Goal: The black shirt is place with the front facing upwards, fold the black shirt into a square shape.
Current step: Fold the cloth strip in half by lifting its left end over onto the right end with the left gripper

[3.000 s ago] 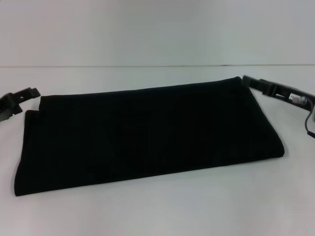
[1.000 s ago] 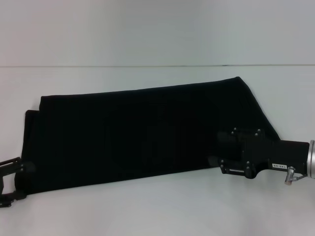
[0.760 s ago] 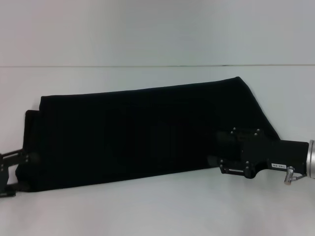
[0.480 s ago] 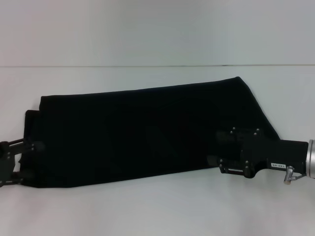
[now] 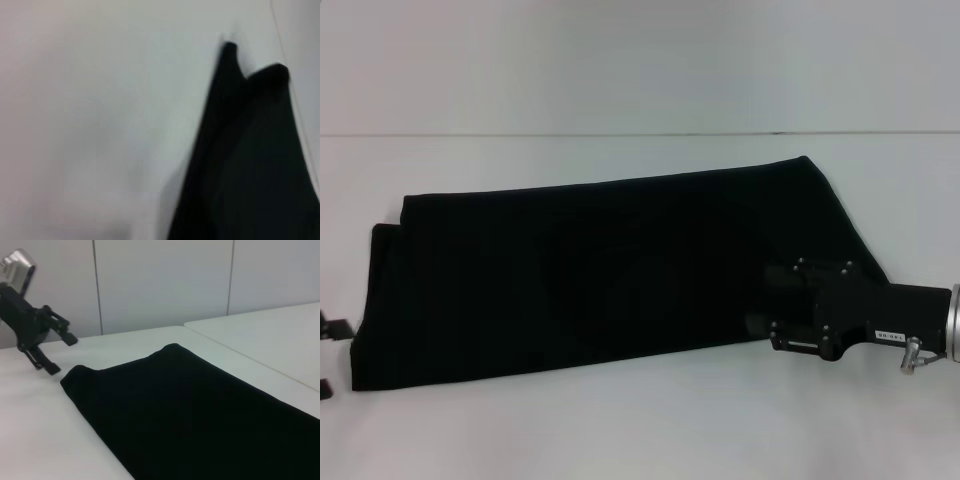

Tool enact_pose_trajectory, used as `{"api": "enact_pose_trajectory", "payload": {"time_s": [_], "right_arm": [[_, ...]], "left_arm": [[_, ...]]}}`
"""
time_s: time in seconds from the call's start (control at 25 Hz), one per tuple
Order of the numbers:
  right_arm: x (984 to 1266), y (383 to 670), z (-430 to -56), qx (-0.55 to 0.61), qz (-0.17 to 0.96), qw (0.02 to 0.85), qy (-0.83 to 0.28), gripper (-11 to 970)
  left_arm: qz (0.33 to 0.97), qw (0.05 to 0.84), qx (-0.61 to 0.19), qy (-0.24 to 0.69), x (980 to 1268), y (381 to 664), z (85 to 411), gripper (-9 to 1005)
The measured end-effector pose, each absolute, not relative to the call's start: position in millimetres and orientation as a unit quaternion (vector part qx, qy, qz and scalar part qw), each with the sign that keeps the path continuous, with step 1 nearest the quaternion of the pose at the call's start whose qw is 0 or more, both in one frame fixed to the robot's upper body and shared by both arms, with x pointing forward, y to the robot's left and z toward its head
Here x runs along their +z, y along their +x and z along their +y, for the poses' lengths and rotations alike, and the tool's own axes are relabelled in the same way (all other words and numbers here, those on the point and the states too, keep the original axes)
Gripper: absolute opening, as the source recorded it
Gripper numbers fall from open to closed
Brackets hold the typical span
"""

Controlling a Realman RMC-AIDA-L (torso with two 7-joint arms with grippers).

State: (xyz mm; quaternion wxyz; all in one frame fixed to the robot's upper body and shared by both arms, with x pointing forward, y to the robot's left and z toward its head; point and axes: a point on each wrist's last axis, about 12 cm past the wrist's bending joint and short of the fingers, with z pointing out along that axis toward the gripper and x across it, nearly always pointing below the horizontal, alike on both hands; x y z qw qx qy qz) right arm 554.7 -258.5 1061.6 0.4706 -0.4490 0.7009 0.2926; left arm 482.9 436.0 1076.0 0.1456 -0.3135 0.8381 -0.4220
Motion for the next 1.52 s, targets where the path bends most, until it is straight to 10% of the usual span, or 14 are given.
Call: {"api": "enact_pose_trajectory", "payload": {"time_s": [1.52], "right_arm": [[1059.7,552.5,-253.6,0.295,0.695,0.457,-0.470,715]], "left_arm": [[0.834,0.119,-0.411,-0.347,1062.2,501.5,418.4,876]]}}
